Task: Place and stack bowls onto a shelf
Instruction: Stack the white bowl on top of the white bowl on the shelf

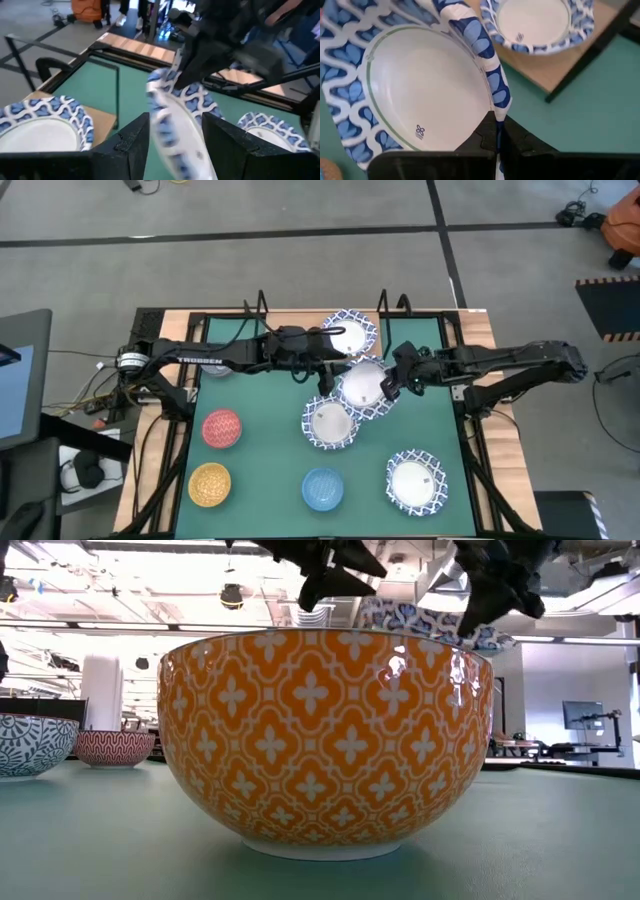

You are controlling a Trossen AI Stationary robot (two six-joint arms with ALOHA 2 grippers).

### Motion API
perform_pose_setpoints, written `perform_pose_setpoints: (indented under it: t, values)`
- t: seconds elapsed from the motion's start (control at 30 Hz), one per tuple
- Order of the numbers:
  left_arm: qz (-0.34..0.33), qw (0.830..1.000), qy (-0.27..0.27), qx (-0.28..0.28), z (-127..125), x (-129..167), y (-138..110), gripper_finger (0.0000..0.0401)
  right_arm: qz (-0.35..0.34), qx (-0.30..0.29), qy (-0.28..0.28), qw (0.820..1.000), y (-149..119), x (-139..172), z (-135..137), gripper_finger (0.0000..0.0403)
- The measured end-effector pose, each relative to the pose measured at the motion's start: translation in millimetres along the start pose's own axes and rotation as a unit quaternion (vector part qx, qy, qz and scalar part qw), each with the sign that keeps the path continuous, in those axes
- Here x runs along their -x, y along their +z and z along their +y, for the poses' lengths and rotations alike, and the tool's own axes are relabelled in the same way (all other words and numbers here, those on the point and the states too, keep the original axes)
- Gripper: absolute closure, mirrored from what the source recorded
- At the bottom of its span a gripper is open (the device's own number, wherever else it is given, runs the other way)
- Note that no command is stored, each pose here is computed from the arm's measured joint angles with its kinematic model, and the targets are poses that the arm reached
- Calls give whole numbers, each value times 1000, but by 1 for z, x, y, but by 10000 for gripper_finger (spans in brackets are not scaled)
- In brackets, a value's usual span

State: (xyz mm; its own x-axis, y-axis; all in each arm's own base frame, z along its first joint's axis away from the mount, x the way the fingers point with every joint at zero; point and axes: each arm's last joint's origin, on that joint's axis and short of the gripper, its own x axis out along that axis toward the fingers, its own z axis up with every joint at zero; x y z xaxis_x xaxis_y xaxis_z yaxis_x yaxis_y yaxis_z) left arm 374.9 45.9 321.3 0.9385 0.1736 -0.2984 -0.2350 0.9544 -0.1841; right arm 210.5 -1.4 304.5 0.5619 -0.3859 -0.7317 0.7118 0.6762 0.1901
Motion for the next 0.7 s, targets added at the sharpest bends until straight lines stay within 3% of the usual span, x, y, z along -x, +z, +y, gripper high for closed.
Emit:
perform_pose_setpoints:
  t: [0.27,0.47,0.6,0.7]
  values:
    - [55,997,55,0,4,1,-12,249,-48,30,40,998,10,1,9,378]
    - [67,994,82,9,7,2,-15,321,-52,35,51,997,11,1,11,371]
    - [65,994,90,12,13,2,-13,387,-47,40,62,996,11,1,12,332]
    - [60,992,104,30,25,2,-11,393,-50,37,65,996,11,5,10,292]
